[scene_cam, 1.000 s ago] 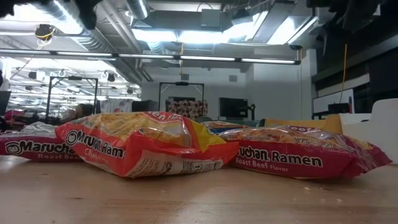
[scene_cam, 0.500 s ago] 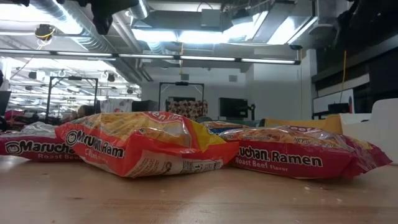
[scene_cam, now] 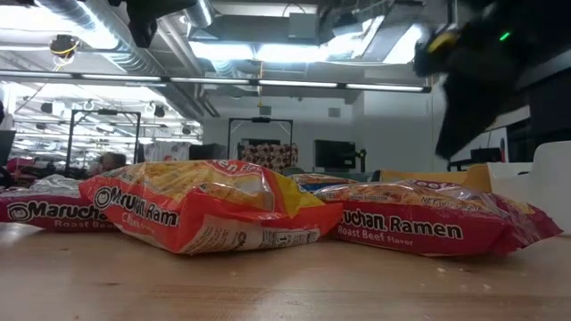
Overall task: Sort Maruchan noodles
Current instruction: Put the right blue noodle pack into the blue bin
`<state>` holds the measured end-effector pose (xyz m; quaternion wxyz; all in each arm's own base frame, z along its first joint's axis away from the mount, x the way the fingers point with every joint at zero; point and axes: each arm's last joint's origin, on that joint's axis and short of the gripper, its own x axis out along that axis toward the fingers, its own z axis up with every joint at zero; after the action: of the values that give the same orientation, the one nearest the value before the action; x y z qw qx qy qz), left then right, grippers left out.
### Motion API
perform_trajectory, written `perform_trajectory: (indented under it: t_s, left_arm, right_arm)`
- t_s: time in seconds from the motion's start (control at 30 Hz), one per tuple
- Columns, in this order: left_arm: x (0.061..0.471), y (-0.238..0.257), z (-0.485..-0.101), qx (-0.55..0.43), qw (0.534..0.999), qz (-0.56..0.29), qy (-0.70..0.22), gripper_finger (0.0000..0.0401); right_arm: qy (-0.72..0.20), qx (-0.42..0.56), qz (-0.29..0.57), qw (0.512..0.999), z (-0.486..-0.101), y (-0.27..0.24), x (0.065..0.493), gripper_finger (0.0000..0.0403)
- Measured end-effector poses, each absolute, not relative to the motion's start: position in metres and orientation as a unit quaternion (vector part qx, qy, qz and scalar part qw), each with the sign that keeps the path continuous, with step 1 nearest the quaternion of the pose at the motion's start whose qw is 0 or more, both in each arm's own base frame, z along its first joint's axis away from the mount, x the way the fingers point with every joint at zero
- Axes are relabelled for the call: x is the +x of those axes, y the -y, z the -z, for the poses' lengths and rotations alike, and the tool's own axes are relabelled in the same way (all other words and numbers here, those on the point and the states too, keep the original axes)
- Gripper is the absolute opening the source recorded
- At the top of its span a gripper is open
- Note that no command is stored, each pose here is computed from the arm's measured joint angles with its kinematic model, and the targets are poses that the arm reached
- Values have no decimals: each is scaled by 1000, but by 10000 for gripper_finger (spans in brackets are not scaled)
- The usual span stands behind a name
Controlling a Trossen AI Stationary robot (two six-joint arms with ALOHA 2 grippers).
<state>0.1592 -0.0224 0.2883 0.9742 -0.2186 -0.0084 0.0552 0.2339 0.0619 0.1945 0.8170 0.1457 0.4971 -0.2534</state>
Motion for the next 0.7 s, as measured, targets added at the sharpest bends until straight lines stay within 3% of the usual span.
perform_trajectory:
  t_s: [0.4,0.7]
  left_arm:
    - [159,23,-288,-216,975,-54,9,170]
    - [159,23,-288,-214,975,-55,7,170]
  right_arm:
    - [-462,258,296,796,-191,-7,257,317]
    - [-480,259,314,777,-169,-6,267,317]
